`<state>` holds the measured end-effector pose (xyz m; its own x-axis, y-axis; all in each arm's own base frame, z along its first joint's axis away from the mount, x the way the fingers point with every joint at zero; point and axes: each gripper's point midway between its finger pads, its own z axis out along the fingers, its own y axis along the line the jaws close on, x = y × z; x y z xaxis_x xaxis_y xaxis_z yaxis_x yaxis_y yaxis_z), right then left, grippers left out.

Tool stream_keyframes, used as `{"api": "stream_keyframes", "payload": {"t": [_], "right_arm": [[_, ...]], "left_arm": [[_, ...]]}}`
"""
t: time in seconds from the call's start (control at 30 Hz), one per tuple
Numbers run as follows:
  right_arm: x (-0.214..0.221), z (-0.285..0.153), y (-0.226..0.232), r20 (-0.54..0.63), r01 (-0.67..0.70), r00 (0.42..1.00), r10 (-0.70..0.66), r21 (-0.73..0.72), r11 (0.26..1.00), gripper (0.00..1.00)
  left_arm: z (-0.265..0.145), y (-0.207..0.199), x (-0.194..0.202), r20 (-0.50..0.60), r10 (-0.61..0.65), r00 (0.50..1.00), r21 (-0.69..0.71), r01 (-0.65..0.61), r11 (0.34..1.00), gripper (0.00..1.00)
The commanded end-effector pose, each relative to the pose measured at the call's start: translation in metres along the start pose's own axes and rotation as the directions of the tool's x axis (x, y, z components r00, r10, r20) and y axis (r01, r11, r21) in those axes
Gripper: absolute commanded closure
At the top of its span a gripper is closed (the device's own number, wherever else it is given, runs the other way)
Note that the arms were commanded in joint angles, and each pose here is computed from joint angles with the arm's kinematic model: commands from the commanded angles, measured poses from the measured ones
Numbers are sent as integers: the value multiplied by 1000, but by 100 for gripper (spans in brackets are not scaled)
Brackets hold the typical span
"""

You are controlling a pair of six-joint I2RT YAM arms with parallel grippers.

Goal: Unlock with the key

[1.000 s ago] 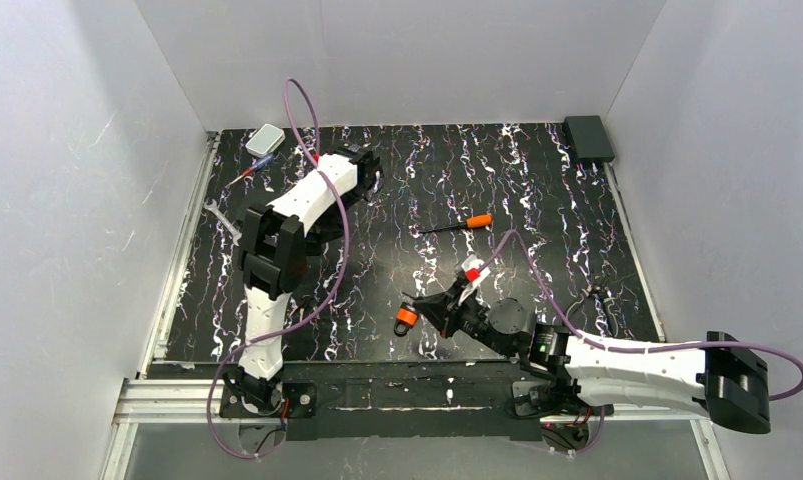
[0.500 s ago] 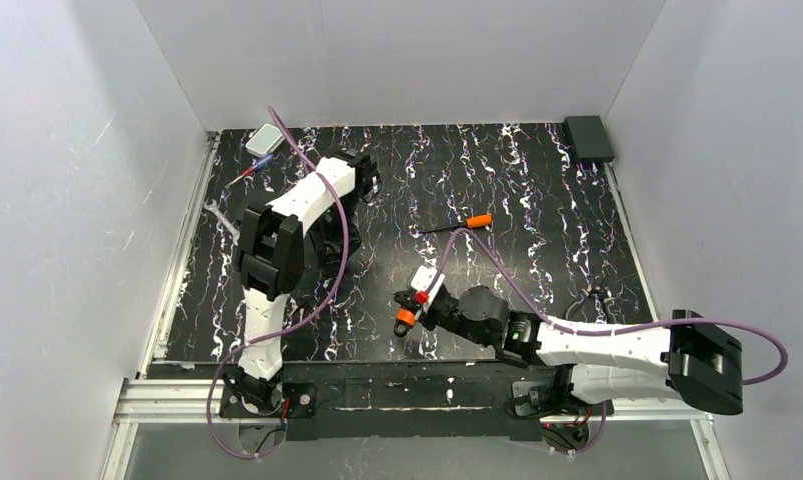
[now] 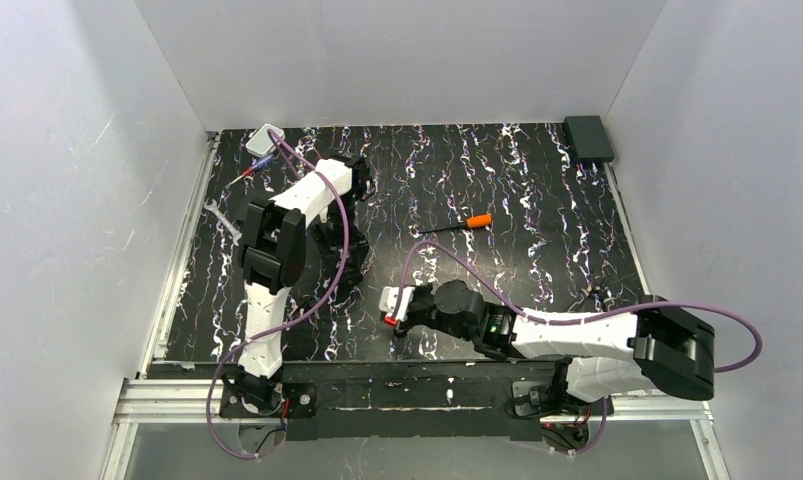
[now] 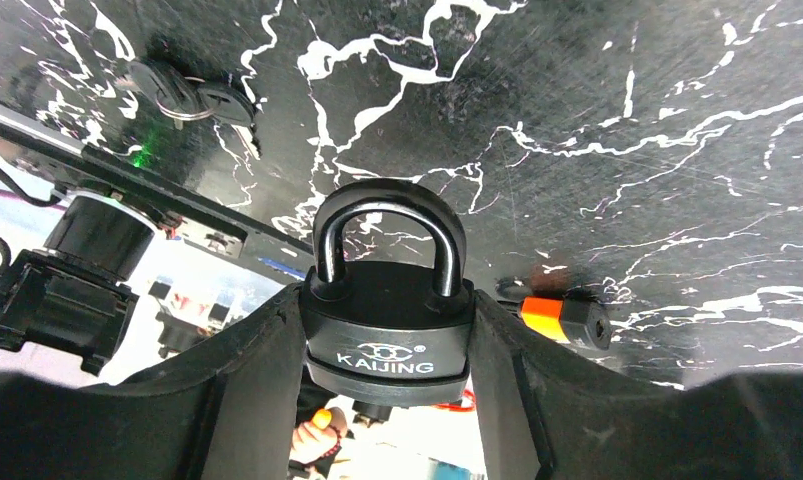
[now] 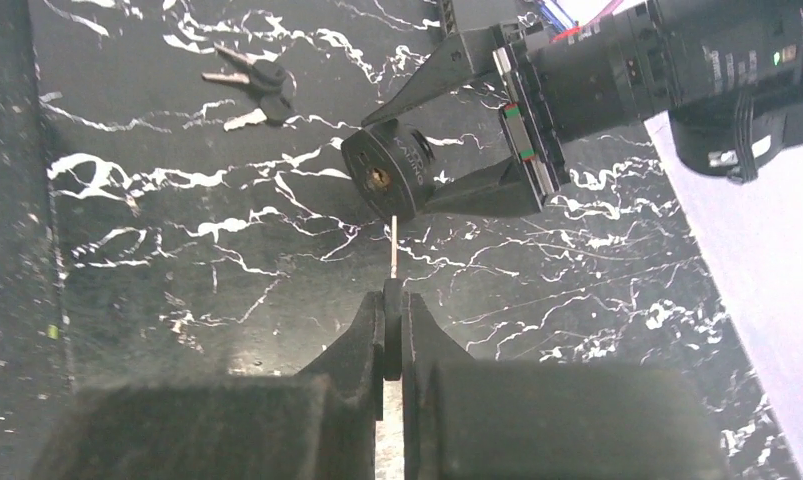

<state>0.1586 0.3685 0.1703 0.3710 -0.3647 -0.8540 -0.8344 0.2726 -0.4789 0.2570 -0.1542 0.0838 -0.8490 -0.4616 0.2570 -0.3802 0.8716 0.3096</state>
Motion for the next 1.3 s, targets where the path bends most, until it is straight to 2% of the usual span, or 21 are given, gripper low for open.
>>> {"api": "stream_keyframes", "payload": {"t": [0.0,0.17,0.57,1.1,1.27], "right_arm": [[-25,19,-14,58,178,982,-179,26,984,99],[-22,40,-6,27,277,961,-276,-38,960,99],[-7,67,5,-46,399,913,-406,-118,909,99],[21,74,10,-155,430,880,-449,-141,892,99],[20,79,10,-154,422,885,-439,-130,897,99]], "left_arm": [[-15,31,42,-181,1,983,-81,-16,997,100],[-16,31,45,-197,6,980,-72,-20,997,100],[-13,34,50,-237,7,972,-73,-25,997,100],[-6,33,52,-281,4,960,-84,-28,996,100],[-4,35,52,-285,2,959,-95,-30,995,100]]}}
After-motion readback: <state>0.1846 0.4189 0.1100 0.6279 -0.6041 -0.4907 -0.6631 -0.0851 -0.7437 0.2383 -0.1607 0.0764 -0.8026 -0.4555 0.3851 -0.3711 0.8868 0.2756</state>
